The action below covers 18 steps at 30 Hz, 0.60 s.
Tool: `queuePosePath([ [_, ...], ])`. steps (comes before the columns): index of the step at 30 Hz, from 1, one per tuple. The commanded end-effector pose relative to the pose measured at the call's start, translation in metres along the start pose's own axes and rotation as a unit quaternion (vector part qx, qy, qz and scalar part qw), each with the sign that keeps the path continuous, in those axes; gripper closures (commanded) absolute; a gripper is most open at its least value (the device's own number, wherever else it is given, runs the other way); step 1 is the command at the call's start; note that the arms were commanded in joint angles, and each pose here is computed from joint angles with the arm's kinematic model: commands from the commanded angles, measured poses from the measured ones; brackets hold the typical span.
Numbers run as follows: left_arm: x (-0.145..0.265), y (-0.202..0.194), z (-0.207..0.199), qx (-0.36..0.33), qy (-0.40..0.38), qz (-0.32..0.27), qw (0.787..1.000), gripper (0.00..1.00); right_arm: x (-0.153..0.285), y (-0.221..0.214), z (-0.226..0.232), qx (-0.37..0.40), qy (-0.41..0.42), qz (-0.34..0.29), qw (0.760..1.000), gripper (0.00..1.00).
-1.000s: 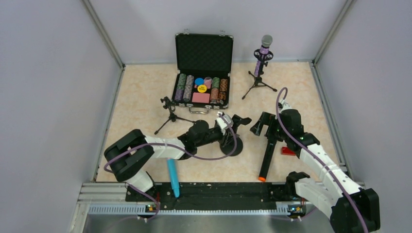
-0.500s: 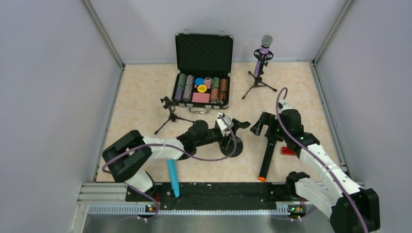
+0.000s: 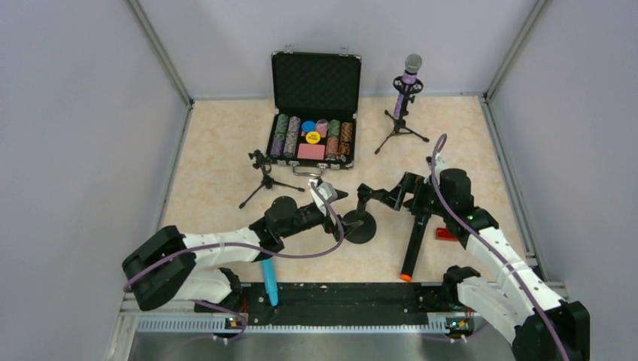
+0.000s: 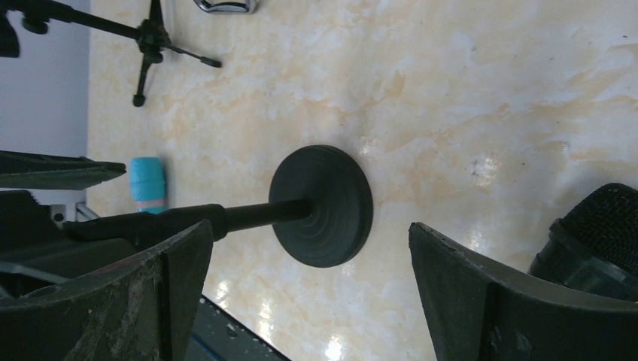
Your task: Attach the microphones to the stand
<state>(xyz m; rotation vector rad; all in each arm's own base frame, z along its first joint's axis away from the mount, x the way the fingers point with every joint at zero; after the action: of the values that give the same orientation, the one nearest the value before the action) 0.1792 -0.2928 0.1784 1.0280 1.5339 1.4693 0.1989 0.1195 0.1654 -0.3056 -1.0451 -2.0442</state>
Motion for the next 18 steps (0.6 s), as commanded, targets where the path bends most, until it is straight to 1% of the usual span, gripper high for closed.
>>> queuePosePath([
  [1,0.017,0.009,-0.004,0.027,0.012,0.006,1.000,0.01,0.011,0.012,0.019,-0.030,0.044,-0.035,0.998,0.01],
  [4,0.032,0.007,-0.008,0.035,0.014,0.035,0.999,0.01,0.016,0.015,0.024,-0.049,0.053,-0.042,0.997,0.01],
  [7,0.050,0.011,-0.007,0.024,0.033,0.042,0.998,0.01,0.019,0.015,0.027,-0.059,0.044,-0.030,0.997,0.01],
  [10,0.070,0.015,-0.001,0.019,0.080,0.046,0.996,0.01,0.022,0.013,0.020,-0.072,-0.001,-0.013,0.997,0.02],
  [12,0.082,0.020,0.004,0.016,0.114,0.037,0.993,0.01,0.025,0.012,0.016,-0.076,-0.027,-0.003,0.997,0.04],
  [15,0.100,0.020,0.015,0.016,0.177,0.029,0.984,0.01,0.032,0.014,0.012,-0.080,-0.074,0.009,0.994,0.06],
  [18,0.110,0.018,0.022,0.016,0.216,0.022,0.976,0.01,0.040,0.018,0.007,-0.078,-0.130,0.015,0.988,0.07],
])
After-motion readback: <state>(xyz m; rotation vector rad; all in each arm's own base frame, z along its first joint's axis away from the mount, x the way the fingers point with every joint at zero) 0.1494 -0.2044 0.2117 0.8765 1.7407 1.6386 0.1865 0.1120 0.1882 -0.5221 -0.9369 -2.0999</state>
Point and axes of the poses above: each gripper's point midway between its finger pads, its own x axis back along the fingers, its own z axis along the line the jaws close on, y = z × x, the point moved 6 cm from there along x, back along the fingers, and after that the axes turned 2 degrees about -x, right-handed, at the moved point
